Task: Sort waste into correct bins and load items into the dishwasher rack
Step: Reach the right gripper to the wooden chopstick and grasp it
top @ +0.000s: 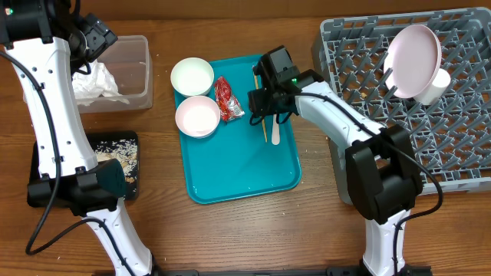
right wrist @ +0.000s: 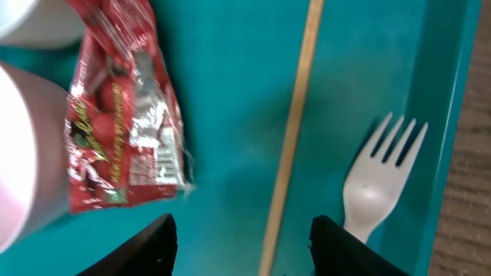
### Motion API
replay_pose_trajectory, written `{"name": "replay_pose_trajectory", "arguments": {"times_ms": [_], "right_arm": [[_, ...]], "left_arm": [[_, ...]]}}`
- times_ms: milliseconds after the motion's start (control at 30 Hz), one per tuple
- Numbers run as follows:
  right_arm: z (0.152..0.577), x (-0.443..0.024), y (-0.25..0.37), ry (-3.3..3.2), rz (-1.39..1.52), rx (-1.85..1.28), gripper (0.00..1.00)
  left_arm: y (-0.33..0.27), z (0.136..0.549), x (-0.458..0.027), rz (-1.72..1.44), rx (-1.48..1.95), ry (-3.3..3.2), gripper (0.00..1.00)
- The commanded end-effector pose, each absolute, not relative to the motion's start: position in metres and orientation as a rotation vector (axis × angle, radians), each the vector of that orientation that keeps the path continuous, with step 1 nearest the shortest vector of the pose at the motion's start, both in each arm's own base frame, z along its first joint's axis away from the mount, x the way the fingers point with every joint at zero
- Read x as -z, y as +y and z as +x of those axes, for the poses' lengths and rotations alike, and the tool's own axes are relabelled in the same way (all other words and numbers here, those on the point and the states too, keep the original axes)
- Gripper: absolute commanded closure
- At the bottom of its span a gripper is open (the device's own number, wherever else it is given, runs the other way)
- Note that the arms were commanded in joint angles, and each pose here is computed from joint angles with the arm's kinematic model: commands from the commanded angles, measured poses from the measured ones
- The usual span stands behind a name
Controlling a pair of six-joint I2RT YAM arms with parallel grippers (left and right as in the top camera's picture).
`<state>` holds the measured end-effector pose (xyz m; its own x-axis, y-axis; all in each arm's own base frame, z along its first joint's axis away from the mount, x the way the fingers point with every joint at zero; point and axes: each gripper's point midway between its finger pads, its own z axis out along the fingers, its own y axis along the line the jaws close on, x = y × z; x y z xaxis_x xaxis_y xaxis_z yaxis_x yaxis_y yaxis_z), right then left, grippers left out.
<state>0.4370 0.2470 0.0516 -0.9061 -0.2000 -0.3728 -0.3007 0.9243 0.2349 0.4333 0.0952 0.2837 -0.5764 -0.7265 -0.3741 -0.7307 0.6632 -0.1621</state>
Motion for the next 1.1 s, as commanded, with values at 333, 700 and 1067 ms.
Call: {"name": "replay_pose_trajectory", "arguments": {"times_ms": [333,700,1067], "right_arm": [[0.422,-0.039,0.26,2.743,-0.418,-0.378,0.52],[0.43,-0.012,0.25,2.762,-0.358,-0.252,0.51],[0.429,0.0,0.245,2.783,-0.357,-0.207,0.55]], "left_arm": [[0.094,0.435,-0.279,-1.118,-0.019,2.496,0.0],[0.094,0.435,-0.279,-1.119,-0.019,2.496,0.0],[0.094,0.435,-0.279,-1.118,-0.019,2.496,0.0]]}}
